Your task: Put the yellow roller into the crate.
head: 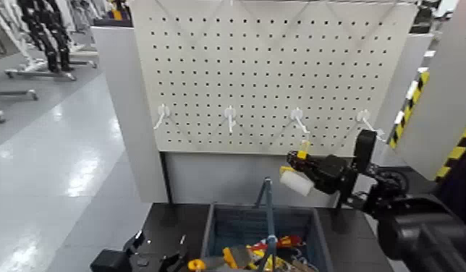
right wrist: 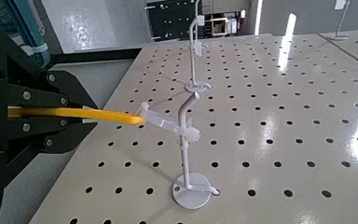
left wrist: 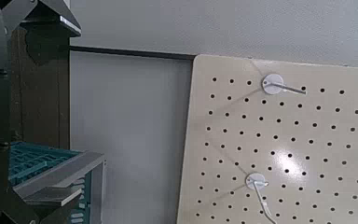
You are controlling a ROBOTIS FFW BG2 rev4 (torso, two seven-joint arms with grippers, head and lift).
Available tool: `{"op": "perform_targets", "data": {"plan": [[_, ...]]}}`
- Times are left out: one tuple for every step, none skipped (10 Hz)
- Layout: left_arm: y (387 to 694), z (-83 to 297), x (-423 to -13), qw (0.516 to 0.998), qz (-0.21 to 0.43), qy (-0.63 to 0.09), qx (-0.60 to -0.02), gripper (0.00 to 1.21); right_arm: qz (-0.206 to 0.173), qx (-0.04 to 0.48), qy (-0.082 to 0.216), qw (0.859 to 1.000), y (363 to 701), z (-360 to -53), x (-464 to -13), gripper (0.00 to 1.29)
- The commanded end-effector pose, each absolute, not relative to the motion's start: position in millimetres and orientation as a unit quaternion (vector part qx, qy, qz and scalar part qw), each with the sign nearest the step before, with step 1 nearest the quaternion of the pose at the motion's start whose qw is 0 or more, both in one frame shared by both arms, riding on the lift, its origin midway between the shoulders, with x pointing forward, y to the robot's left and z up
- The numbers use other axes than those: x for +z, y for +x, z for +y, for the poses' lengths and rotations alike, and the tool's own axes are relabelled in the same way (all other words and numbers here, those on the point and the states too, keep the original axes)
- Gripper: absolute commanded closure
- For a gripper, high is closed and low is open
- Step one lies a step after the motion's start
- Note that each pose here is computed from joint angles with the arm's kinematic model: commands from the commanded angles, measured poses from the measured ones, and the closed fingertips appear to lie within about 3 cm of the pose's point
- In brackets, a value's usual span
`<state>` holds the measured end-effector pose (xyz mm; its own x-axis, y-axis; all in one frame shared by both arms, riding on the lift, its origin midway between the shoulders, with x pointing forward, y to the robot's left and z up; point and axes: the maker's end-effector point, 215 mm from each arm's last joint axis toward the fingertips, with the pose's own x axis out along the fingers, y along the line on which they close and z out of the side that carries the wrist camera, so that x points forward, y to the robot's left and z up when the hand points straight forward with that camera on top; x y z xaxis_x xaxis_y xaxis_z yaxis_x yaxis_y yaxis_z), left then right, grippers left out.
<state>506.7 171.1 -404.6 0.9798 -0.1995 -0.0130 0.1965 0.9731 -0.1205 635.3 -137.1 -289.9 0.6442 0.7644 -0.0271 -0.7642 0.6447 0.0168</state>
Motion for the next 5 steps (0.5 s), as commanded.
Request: {"op": "perform_targets", "data": {"plan": [[507,172,-404,0.993,0.012,-0.059,-0.099,0.11,0.01,0.427,0.006,0.904,623,-130,-283,1.26],[507,172,-404,0.993,0.011,-0.059,-0.099,0.11,0.003,0.431,0.009,0.902,618,-127,-277,1.26],[507,172,-404,0.993,0.011,-0.059,-0.099,0.11,-0.004,0.431,0.011,0.902,613,-127,-271,1.26],[506,172,-404,0.993,0.012,-0.059,-0.099,0.11,-0.009,0.429,0.015,0.903,607,-128,-268,1.26],[506,172,-404,0.993,0.012,-0.059,-0.099,0.11,-0.013,0.425,0.019,0.905,603,-132,-265,1.26]]}}
